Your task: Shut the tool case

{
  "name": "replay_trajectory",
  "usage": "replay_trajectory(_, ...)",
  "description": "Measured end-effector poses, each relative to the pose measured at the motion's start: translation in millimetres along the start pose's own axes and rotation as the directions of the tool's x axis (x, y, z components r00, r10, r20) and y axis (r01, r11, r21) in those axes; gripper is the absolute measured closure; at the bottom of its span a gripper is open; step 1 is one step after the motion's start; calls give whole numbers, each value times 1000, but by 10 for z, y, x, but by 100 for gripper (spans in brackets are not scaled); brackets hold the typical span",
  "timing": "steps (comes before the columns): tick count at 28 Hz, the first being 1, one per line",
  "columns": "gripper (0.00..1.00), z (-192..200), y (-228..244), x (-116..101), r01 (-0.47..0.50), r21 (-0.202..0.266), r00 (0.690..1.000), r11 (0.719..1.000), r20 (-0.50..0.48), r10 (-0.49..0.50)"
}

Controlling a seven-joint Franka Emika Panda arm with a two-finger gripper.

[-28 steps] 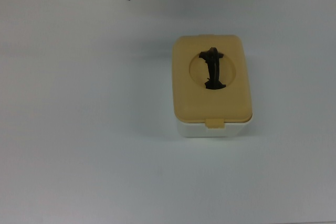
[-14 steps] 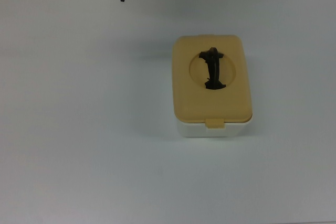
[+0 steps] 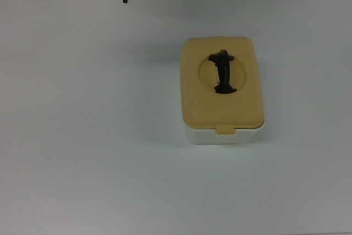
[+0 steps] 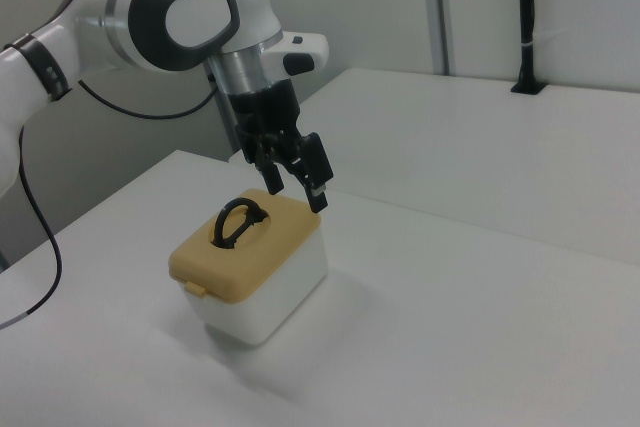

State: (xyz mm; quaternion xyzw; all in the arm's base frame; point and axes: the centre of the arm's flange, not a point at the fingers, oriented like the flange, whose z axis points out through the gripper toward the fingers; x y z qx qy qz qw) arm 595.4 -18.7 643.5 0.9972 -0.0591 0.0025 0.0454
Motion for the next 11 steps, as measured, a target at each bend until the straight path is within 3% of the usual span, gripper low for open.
replay_trajectory(11, 0, 3, 58, 7, -10, 0, 1000, 1000, -1, 10)
